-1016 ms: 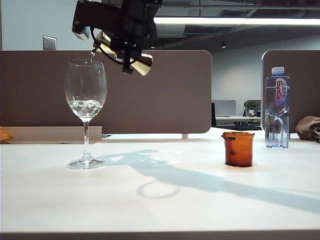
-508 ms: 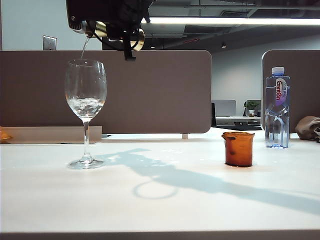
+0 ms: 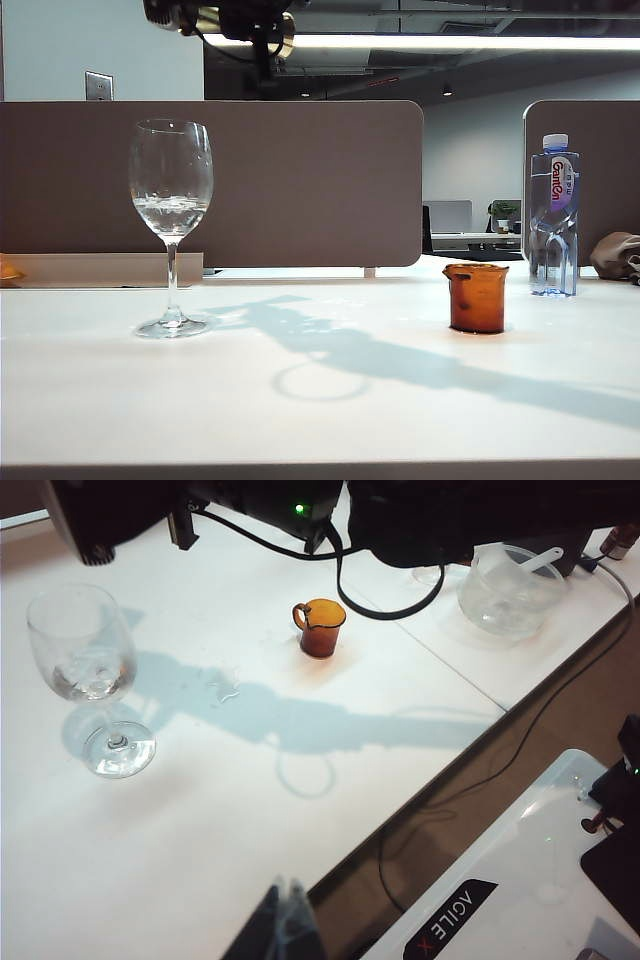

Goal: Pick up the small amber measuring cup and pour the water in it into the jigger, then pick up the jigger and pour the water in it into the wine glass.

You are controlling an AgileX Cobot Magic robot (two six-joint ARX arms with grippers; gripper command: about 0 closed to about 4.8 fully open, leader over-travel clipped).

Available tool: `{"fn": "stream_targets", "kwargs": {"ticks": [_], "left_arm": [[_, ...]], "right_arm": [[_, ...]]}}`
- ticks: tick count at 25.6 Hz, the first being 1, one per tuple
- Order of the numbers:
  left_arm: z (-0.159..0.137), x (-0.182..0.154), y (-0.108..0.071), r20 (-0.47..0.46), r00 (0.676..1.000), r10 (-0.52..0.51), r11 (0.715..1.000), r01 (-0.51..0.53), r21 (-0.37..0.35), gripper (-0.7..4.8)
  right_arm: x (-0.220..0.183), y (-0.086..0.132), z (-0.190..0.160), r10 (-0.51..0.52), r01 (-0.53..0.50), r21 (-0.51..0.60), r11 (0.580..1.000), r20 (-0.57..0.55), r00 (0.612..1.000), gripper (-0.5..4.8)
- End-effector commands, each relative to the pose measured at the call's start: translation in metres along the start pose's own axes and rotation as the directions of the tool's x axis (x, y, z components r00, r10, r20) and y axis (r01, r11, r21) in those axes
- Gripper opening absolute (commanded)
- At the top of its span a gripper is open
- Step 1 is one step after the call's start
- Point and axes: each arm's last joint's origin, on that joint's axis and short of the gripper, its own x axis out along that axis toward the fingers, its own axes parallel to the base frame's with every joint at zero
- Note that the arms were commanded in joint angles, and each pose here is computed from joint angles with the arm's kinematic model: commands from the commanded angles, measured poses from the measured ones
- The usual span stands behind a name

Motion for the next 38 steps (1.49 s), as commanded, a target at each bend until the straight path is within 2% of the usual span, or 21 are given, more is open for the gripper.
{"fn": "stream_targets", "kwargs": {"ticks": [1,3,7,8,12,13,15,16,17,18,20,24,31,35,38], "left_arm": [[0.001,-0.001,0.000,0.009,1.000,-0.004,1.000,0.004,0.003,-0.02],[0.001,-0.001,0.000,0.009,1.000,-0.004,1.000,0.004,0.003,-0.02],[0.001,-0.001,0.000,0.009,1.000,-0.004,1.000,0.004,0.003,-0.02],[0.001,-0.001,0.000,0.009,1.000,-0.004,1.000,0.004,0.003,-0.02],[0.001,-0.001,0.000,0.009,1.000,-0.003,1.000,0.003,0.003,-0.02],[0.001,-0.001,0.000,0.009,1.000,-0.004,1.000,0.004,0.003,-0.02],[0.001,-0.001,0.000,0.009,1.000,-0.004,1.000,0.004,0.003,-0.02],[0.001,-0.001,0.000,0.009,1.000,-0.004,1.000,0.004,0.003,-0.02],[0.001,-0.001,0.000,0.009,1.000,-0.004,1.000,0.004,0.003,-0.02],[0.001,-0.001,0.000,0.009,1.000,-0.004,1.000,0.004,0.003,-0.02],[0.001,-0.001,0.000,0.009,1.000,-0.004,1.000,0.004,0.003,-0.02],[0.001,-0.001,0.000,0.009,1.000,-0.004,1.000,0.004,0.003,-0.02],[0.001,-0.001,0.000,0.009,1.000,-0.004,1.000,0.004,0.003,-0.02],[0.001,-0.001,0.000,0.009,1.000,-0.004,1.000,0.004,0.003,-0.02],[0.001,-0.001,0.000,0.009,1.000,-0.004,1.000,0.004,0.003,-0.02]], "right_arm": [[0.001,-0.004,-0.009,-0.011,0.043,0.241,0.970,-0.136,0.991,-0.01],[0.002,-0.003,-0.015,-0.005,0.082,0.390,0.917,-0.196,0.981,-0.01],[0.004,0.002,-0.028,0.016,0.166,0.587,0.792,-0.293,0.956,-0.01],[0.001,0.009,-0.034,0.031,0.186,0.659,0.728,-0.303,0.952,-0.01],[-0.013,0.033,-0.048,0.067,0.160,0.819,0.550,-0.235,0.970,-0.01],[-0.019,0.047,-0.056,0.076,0.132,0.886,0.445,-0.184,0.980,-0.01],[-0.024,0.061,-0.063,0.077,0.110,0.933,0.342,-0.144,0.987,-0.01],[-0.027,0.070,-0.066,0.078,0.098,0.956,0.276,-0.124,0.989,-0.01],[-0.032,0.085,-0.071,0.086,0.092,0.980,0.176,-0.108,0.990,-0.01],[-0.035,0.094,-0.073,0.104,0.077,0.990,0.122,-0.090,0.990,-0.01],[-0.040,0.109,-0.076,0.124,0.038,0.998,0.049,-0.044,0.991,-0.01],[-0.047,0.135,-0.077,0.140,-0.051,0.998,-0.023,0.053,0.989,-0.01],[-0.046,0.167,-0.076,0.212,-0.073,0.992,-0.107,0.095,0.973,-0.01],[-0.045,0.176,-0.075,0.232,-0.064,0.987,-0.145,0.097,0.968,-0.01],[-0.044,0.180,-0.075,0.245,-0.066,0.987,-0.144,0.100,0.964,-0.01]]}}
